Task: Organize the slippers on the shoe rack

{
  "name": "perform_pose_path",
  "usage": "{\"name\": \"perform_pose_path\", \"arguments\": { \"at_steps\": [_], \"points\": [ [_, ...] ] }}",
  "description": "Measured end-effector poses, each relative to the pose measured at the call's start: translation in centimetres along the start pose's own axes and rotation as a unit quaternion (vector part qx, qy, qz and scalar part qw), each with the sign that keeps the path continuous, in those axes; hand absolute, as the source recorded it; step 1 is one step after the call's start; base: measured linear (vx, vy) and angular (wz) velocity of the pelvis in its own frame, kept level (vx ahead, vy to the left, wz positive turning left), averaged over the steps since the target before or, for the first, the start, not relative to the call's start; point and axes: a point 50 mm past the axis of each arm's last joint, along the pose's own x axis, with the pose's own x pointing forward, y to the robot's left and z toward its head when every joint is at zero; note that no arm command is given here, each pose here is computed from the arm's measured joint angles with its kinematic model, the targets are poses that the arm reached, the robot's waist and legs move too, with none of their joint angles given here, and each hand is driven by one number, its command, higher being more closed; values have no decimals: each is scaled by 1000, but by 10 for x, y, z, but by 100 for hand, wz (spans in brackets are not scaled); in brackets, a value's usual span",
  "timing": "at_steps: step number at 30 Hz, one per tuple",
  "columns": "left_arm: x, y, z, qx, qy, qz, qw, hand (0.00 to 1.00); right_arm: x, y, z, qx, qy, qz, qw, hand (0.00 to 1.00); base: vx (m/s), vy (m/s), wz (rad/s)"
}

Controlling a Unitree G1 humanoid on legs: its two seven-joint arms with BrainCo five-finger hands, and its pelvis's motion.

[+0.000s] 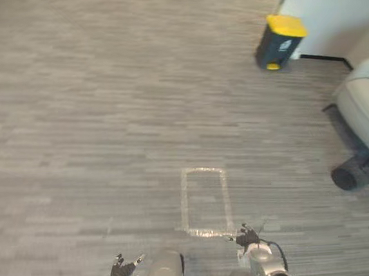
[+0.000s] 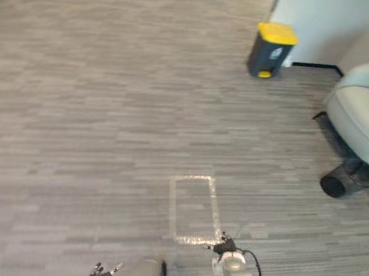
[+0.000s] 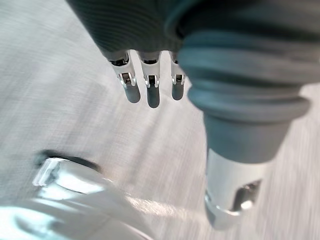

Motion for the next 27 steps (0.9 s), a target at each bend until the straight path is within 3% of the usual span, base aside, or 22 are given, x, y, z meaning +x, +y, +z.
{"name": "perform_pose_path", "arguments": {
  "at_steps": [11, 17, 27],
  "points": [
    [-6, 16, -26, 25, 39, 15, 999, 0, 0, -2, -11, -10, 20, 7, 1000, 0, 411, -46, -31],
    [-10, 9, -32, 20, 47, 6, 999, 0, 0, 1, -11, -7, 26, 7, 1000, 0, 375, 15, -123],
    [-8, -3, -24, 14, 36, -5, 999, 0, 0, -8, -12, 13, 24, -9, 1000, 0, 203, 221, -110]
  ]
}}
